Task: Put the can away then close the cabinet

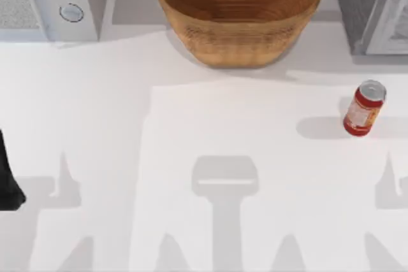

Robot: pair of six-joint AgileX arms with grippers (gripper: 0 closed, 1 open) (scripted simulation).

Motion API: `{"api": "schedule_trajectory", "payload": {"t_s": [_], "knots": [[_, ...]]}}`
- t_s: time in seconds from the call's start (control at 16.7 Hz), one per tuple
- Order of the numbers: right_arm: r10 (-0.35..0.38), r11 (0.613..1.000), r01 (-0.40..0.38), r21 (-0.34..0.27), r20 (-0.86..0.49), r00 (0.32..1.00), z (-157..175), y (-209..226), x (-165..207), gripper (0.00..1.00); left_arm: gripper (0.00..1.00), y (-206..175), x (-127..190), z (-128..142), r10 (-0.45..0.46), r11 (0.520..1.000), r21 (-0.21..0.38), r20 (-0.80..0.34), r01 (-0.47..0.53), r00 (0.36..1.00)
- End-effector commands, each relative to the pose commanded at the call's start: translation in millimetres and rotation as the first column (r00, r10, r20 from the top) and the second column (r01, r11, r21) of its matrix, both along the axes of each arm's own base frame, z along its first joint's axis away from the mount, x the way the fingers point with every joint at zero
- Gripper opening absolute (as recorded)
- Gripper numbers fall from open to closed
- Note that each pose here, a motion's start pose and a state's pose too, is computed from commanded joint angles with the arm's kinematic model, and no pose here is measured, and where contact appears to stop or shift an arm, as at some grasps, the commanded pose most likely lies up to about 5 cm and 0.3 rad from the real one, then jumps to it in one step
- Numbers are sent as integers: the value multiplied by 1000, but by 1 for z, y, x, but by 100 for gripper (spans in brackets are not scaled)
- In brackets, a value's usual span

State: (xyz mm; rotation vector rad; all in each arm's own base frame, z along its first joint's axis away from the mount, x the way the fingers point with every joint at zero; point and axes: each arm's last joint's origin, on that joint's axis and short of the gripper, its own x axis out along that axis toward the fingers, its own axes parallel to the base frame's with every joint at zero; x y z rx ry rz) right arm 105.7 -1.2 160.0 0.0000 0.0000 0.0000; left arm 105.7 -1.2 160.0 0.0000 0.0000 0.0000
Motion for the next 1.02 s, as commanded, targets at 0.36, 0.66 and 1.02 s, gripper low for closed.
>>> {"api": "schedule_trajectory", "payload": {"t_s": [0.36,0.66,1.02], "knots": [[9,1000,-9,4,17,1000,8,3,6,100,100,0,0,0,0,1000,0,0,0,1000],[8,1000,-8,16,8,1000,21,11,32,100,100,0,0,0,0,1000,0,0,0,1000],[-11,1000,12,20,-74,997,2,34,86,100,100,0,0,0,0,1000,0,0,0,1000]]}}
